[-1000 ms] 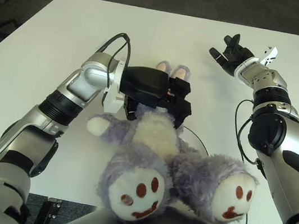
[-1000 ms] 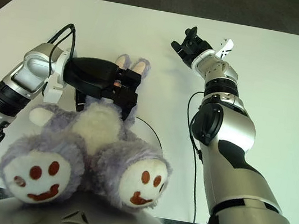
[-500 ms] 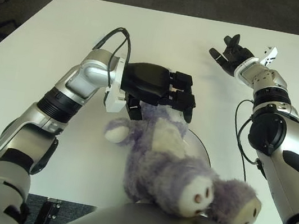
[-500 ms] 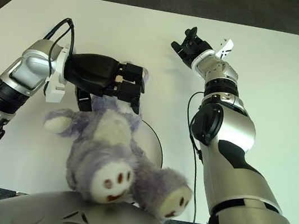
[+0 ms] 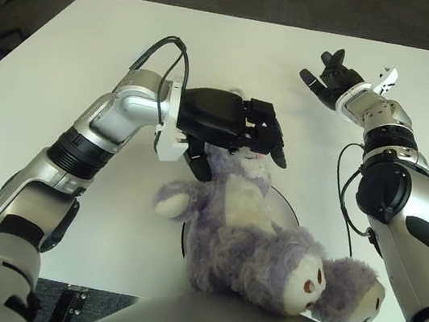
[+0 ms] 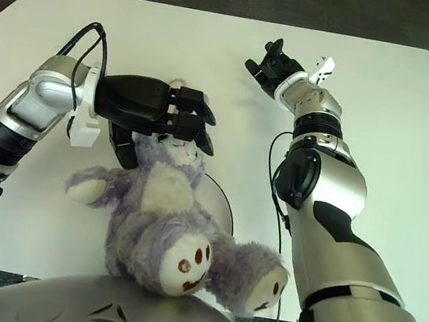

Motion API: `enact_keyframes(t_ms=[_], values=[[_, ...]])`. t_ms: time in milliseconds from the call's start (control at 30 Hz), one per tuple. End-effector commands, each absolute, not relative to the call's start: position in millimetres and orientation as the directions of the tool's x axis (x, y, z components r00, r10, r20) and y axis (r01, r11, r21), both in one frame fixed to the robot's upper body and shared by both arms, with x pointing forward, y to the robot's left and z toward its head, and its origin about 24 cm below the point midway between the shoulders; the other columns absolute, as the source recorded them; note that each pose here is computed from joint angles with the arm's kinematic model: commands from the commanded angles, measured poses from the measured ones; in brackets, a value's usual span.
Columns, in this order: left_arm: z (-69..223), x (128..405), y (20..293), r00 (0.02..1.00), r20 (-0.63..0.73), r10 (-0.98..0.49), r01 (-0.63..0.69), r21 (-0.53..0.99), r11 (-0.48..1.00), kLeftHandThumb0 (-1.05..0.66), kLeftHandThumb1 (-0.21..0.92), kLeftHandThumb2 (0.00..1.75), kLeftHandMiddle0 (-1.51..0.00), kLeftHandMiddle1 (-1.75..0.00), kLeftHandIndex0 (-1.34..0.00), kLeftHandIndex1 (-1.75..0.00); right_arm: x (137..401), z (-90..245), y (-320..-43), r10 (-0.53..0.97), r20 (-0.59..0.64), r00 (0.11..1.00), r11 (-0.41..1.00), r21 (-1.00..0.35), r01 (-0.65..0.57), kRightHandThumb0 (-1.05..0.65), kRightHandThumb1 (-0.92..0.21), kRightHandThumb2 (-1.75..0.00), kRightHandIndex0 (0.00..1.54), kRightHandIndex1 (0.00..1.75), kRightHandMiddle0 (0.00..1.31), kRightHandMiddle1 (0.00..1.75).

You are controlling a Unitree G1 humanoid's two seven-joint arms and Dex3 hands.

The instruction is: Put the doll into the plate.

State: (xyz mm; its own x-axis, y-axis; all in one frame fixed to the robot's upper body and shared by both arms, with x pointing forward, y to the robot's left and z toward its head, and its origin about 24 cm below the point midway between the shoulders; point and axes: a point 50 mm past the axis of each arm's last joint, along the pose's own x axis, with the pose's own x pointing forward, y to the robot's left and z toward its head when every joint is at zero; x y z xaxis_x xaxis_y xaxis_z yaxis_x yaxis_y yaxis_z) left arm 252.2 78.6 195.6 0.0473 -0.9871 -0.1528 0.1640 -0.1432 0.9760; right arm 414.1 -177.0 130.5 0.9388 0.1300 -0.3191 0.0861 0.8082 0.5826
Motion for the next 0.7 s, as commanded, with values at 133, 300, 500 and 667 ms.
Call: enact_keyframes(t_ms=[133, 300, 500, 667], values=[[193.6, 254.4, 81.2, 0.1, -0.14, -0.985, 0.195, 0.974, -0.119, -0.43, 0.85, 0.84, -0.02, -0.42, 0.0, -0.37, 416.8, 139.7, -174.8, 0.134, -0.295, 0.946, 0.805, 0.589, 0.07, 0.1, -0.1, -1.48, 0.2, 1.26, 0.12, 1.42], [192.8, 256.0, 81.7, 0.113, -0.118, -0.987, 0.231, 0.969, -0.089, -0.47, 0.87, 0.79, -0.05, -0.51, 0.0, -0.41, 416.6, 139.4, -174.9, 0.142, -0.288, 0.947, 0.805, 0.591, 0.059, 0.1, -0.11, -1.48, 0.23, 1.28, 0.12, 1.42], [192.6, 259.2, 85.4, 0.134, -0.106, -0.985, 0.252, 0.965, -0.07, -0.48, 0.84, 0.8, -0.02, -0.59, 0.0, -0.45, 416.6, 139.5, -174.7, 0.145, -0.285, 0.948, 0.805, 0.59, 0.054, 0.08, -0.12, -1.47, 0.25, 1.3, 0.13, 1.43], [192.1, 266.5, 90.9, 0.18, -0.08, -0.98, 0.289, 0.957, -0.025, -0.44, 0.86, 0.83, -0.01, -0.53, 0.0, -0.42, 416.7, 139.8, -174.2, 0.142, -0.282, 0.949, 0.81, 0.584, 0.052, 0.07, -0.12, -1.46, 0.27, 1.34, 0.13, 1.44]])
